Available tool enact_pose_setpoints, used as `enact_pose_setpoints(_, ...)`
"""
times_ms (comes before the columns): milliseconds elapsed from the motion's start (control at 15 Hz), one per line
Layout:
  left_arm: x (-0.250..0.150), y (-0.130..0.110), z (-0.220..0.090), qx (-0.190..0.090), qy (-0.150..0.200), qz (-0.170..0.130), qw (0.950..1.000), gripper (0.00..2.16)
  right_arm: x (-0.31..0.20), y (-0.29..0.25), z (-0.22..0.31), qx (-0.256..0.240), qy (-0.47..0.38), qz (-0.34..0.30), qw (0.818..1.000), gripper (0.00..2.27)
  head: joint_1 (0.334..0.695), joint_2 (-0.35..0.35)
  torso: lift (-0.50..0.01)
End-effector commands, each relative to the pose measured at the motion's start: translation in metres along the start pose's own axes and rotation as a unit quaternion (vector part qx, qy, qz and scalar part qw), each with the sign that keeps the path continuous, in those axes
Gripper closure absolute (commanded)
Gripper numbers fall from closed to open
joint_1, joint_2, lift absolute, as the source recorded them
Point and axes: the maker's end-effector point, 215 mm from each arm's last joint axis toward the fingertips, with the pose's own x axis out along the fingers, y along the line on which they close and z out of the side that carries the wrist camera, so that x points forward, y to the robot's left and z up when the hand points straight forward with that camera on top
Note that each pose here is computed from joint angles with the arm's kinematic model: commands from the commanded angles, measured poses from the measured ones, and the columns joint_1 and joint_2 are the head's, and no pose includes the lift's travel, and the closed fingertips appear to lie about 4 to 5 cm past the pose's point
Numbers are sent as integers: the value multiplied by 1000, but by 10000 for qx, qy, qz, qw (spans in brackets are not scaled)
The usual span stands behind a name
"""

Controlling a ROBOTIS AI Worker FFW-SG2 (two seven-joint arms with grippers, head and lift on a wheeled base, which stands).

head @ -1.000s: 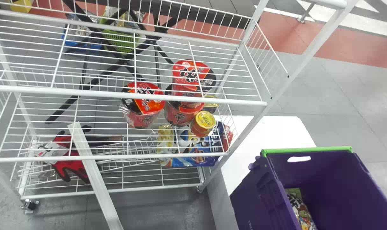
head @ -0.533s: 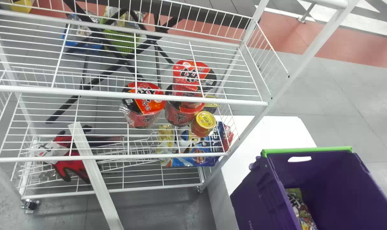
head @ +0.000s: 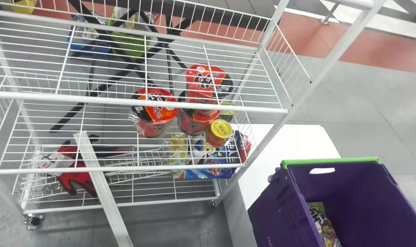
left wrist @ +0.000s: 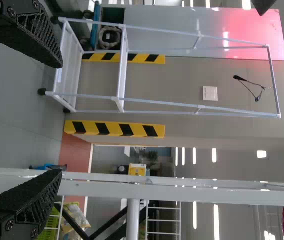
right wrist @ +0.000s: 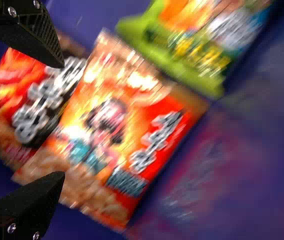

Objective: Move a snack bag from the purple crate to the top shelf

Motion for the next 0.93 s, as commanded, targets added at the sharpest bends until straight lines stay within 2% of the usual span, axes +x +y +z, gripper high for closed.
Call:
enact_pose_setpoints(0,2,-6,-2,-33,5,-43,10000,60,15,0,2,-320,-35,-172,9993,33,695,-350,-453)
enact_pose_setpoints(67,2,-8,-3,-33,15,-58,10000,56,22,3,9,-555,-150,-225,9981,33,695,-350,-453)
enact_pose_setpoints(333,2,-11,-4,-17,18,-117,9999,60,28,16,39,-920,-465,-95,9946,29,695,-350,-453)
enact_pose_setpoints(867,0,-11,-1,-93,-105,-135,9998,60,59,40,40,-2012,-630,249,9772,16,695,-350,-453)
